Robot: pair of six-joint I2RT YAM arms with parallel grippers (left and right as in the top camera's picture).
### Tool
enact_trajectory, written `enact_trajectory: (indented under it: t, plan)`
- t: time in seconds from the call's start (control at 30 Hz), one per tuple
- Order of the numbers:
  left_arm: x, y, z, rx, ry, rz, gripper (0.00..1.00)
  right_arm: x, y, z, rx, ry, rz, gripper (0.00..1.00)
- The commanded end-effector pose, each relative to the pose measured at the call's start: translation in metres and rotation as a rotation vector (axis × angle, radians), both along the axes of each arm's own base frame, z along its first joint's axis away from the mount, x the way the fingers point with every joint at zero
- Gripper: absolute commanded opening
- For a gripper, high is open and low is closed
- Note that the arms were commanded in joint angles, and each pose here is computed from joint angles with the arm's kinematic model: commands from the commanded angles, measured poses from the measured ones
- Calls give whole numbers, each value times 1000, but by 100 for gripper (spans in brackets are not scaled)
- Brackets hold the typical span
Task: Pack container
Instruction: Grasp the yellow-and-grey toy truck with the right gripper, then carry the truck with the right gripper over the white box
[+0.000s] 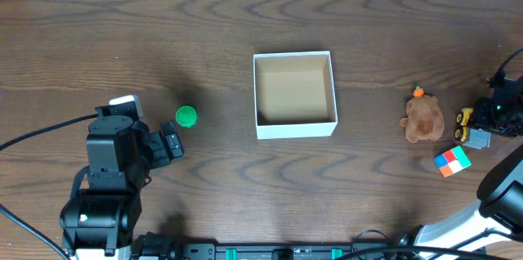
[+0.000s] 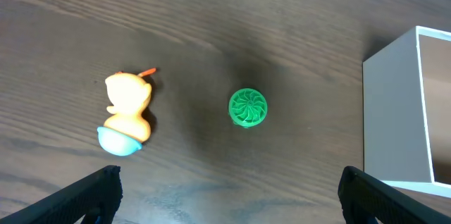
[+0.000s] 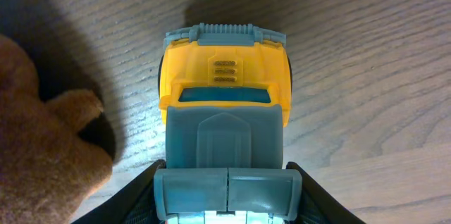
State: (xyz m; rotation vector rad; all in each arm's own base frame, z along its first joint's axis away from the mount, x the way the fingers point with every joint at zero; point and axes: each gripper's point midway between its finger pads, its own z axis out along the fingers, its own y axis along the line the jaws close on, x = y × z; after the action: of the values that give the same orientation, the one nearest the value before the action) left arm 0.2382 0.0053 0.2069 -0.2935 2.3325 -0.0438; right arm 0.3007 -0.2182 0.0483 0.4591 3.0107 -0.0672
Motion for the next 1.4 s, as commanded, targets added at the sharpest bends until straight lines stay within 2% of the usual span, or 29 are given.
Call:
enact_trajectory:
  t: [0.0,0.03,0.23,0.43,0.63,0.77,1.0,1.2,1.37]
  plan:
    - [2,2,8,-4,-20,14,98,-1,-2,-3,8,-2,-46,4]
    - [2,2,8,-4,-20,14,98,0,-2,-3,8,-4,-58,1]
    - [2,2,8,-4,-21,14,98,13,6,22,-16,-70,-133,1]
    - [2,2,8,-4,-20,13,98,45,51,112,-82,-293,-97,1]
    - [2,2,8,-4,-20,13,98,58,170,217,-58,-584,98,1]
    - [2,2,8,-5,-20,14,98,52,251,242,34,-675,162,1]
    - [2,2,8,-5,-20,14,98,48,359,215,145,-618,164,1]
    - [2,2,8,-5,-20,14,98,54,397,148,141,-445,101,1]
    - [2,2,8,-5,-20,14,98,67,395,84,71,-306,49,1]
